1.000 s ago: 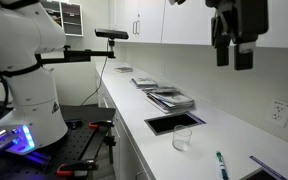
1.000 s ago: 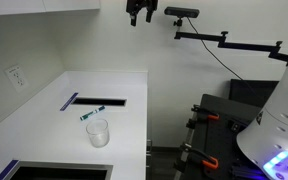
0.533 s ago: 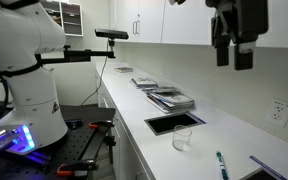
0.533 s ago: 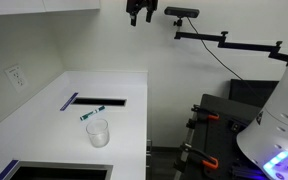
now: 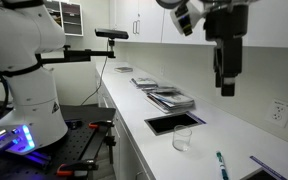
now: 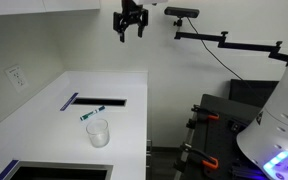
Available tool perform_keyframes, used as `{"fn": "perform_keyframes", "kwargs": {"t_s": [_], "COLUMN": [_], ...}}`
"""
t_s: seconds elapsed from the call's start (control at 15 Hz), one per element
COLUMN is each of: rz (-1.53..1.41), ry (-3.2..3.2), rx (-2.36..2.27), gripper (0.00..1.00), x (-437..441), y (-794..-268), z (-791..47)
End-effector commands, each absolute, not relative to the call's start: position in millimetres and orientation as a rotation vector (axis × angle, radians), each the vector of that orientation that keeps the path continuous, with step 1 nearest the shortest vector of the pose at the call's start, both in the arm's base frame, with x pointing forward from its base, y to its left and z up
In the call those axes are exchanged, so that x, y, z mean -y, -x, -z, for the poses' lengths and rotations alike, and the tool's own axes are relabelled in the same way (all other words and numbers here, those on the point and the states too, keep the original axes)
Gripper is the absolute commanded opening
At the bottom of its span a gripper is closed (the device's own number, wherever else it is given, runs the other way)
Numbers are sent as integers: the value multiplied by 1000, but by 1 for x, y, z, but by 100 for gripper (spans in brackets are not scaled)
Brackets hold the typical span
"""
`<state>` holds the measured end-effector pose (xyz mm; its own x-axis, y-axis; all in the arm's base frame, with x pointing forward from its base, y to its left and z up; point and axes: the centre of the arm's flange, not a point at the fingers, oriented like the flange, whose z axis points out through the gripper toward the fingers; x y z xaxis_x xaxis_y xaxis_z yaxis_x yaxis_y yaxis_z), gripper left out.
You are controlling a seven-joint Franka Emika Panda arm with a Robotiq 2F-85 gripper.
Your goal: Pick the marker and put it in the cup
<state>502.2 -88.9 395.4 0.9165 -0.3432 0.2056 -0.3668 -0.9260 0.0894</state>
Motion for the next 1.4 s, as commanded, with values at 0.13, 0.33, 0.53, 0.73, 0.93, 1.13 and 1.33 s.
{"fn": "perform_keyframes", "kwargs": {"t_s": [0.13,0.33,0.53,0.73,0.93,1.13,1.33], "rz": [-148,-58,-32,1,33,40,51], "ry": [-2837,-2784,-2718,-2626,-2533,-2455,-2397], "rx": [972,1202,1435,1662,1887,2039,2102], "gripper": [100,100,100,100,100,100,100], "x": [39,19,5,1,1,-4,-12], "y": [-557,-584,-609,-631,-653,-671,-682], "z": [-315,-276,-244,-215,-189,-162,-130]}}
